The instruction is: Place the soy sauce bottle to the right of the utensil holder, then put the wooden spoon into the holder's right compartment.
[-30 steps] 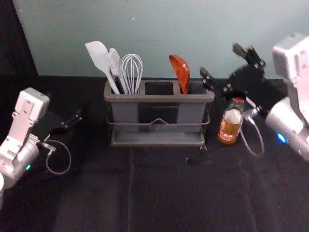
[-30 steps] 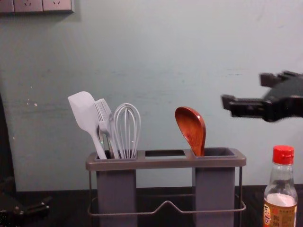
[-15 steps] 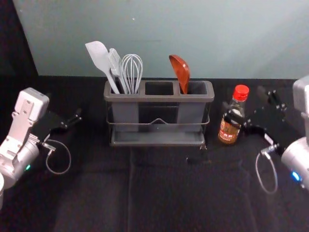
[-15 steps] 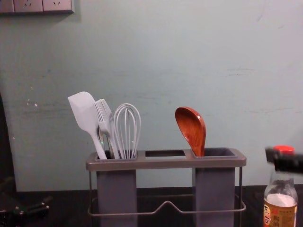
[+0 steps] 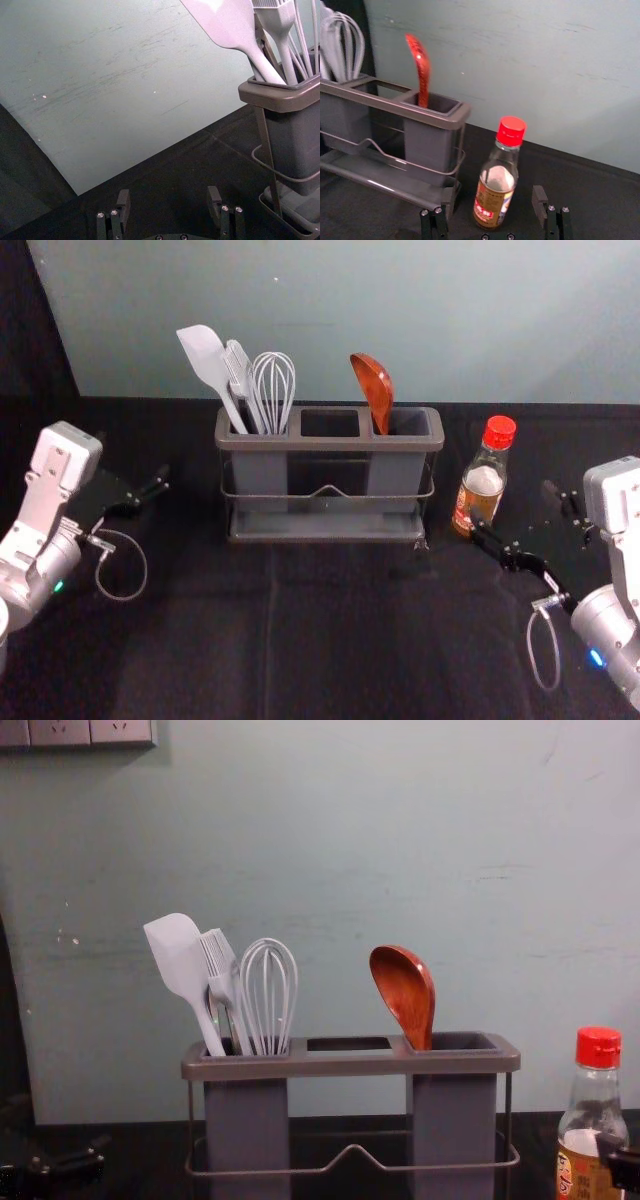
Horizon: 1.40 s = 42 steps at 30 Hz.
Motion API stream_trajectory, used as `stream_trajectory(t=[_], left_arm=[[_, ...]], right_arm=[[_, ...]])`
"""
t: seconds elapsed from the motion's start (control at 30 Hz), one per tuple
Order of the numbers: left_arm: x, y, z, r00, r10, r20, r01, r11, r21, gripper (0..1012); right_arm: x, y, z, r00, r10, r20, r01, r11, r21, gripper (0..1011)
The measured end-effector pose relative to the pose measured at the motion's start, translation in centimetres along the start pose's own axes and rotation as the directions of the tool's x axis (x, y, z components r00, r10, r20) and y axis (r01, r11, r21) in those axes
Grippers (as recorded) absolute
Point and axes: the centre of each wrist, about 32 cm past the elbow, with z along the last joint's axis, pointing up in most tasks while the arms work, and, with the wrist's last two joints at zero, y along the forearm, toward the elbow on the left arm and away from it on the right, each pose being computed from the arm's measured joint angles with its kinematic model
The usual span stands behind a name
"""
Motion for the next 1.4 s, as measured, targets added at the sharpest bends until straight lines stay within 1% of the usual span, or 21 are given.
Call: stream_trajectory(t=[0.1,0.27,0.43,1.4], left_arm=[[0.00,0.00,0.00,1.0000,0.000,0.000,0.000,1.0000,0.000,1005],[0.00,0.00,0.00,1.0000,0.000,0.000,0.000,1.0000,0.000,1005],[0.00,0.00,0.00,1.0000,0.000,0.000,0.000,1.0000,0.000,1005],[0.00,0.00,0.00,1.0000,0.000,0.000,0.000,1.0000,0.000,1005]], right_arm=[[0.0,0.1,-0.7,0.999,-0.030,-0.013,0.030,1.000,0.002,1000],[0.3,0.6,-1.5,0.998,-0.051,-0.021,0.051,0.999,0.020,1000],[0.7,0.9,-1.8,0.999,-0.030,-0.025,0.031,0.999,0.042,1002],[0.6,0.9,-1.7,0.999,-0.031,-0.025,0.032,0.999,0.039,1000]])
